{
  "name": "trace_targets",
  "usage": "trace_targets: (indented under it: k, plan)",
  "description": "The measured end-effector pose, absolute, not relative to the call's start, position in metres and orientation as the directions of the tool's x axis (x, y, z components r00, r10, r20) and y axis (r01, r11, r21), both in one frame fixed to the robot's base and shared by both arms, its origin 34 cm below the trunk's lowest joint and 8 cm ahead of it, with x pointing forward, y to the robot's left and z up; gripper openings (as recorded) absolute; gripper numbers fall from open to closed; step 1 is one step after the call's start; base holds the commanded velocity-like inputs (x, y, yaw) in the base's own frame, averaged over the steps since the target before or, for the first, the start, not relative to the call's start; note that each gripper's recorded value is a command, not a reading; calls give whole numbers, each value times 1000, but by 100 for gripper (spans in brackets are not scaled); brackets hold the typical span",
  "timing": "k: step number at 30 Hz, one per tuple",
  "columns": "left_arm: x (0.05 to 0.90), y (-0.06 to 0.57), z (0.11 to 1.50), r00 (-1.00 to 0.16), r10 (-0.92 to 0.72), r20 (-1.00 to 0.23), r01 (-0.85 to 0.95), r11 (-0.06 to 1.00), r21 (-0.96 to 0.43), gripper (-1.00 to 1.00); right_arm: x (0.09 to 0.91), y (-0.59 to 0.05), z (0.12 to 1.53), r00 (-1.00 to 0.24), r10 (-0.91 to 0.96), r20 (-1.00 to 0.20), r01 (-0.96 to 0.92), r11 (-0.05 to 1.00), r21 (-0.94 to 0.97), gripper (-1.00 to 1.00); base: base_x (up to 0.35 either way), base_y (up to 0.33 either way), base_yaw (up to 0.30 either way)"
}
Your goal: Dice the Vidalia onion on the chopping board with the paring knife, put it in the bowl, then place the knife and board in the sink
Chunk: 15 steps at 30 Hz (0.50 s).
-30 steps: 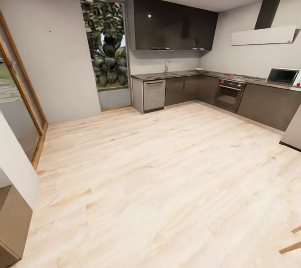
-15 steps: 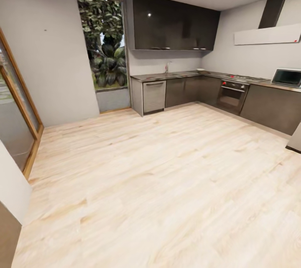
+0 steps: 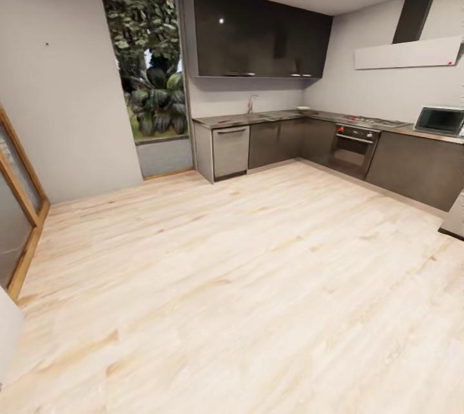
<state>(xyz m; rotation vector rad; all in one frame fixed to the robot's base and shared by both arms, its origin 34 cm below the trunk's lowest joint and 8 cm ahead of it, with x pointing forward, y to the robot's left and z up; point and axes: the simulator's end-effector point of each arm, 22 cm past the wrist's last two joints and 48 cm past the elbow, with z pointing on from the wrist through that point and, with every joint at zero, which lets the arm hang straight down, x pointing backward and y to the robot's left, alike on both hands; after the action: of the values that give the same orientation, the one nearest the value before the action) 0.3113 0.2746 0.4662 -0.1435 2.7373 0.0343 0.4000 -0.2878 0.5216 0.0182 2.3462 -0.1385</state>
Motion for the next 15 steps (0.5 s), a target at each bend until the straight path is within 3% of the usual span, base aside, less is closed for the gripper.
trace_targets:
  k: [15]
  plan:
    - [309,275,465,-918,-96,-385,-106,994,4,100,400,-288,522,-703,-29,-711,55,994,-95,100,320,0,-136]
